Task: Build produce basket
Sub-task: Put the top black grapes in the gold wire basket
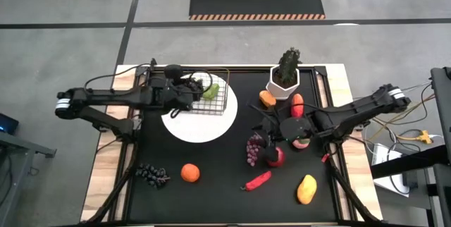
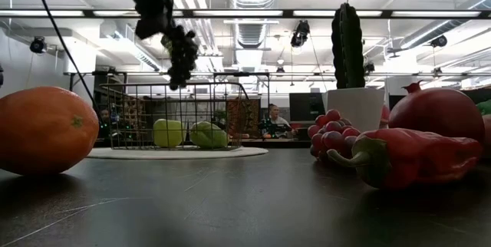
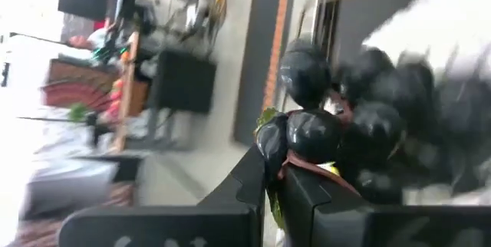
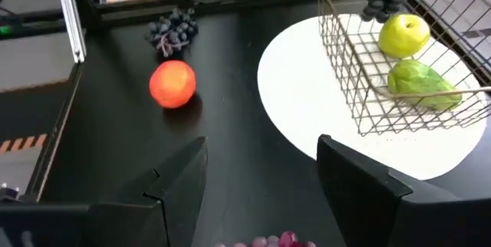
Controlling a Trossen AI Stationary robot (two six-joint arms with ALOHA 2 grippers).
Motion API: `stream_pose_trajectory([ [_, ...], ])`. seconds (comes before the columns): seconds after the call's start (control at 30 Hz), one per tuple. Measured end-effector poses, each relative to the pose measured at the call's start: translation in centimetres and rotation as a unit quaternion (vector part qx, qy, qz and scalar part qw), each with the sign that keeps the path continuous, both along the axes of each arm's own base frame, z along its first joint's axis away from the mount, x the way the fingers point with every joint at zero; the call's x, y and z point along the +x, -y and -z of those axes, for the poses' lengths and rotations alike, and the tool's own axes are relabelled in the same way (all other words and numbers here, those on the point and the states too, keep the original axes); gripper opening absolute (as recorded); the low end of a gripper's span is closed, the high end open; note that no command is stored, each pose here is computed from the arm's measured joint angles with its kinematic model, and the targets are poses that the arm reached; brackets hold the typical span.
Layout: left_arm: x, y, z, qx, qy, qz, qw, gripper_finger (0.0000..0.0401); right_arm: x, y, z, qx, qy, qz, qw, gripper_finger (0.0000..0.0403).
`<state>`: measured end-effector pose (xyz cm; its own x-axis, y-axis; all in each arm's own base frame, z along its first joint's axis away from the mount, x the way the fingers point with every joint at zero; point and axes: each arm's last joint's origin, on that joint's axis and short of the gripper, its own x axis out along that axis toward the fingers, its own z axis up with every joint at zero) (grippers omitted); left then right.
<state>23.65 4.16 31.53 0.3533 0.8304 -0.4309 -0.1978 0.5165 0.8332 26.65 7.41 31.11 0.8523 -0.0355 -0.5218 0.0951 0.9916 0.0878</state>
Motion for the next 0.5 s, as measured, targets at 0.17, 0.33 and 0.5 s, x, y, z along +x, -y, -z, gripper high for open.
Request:
stream_pose_trajectory([
  [0.17, -0.1, -1.5, 1.8, 0.010, -0.104, -0.036, 0.994, 0.0001, 0.3, -0.6, 0.6, -0.004, -0.011, -0.008, 1.000, 0.0230],
  [0.33, -0.4, -2.7, 3.6, -0.002, -0.196, -0.062, 0.979, 0.0001, 0.4, -0.9, 1.2, -0.004, -0.021, -0.011, 1.000, 0.0229],
  [0.5, -0.1, -3.2, 4.9, -0.011, -0.250, -0.069, 0.966, 0.0001, 0.4, -1.0, 1.7, -0.005, -0.027, -0.006, 1.000, 0.0229],
])
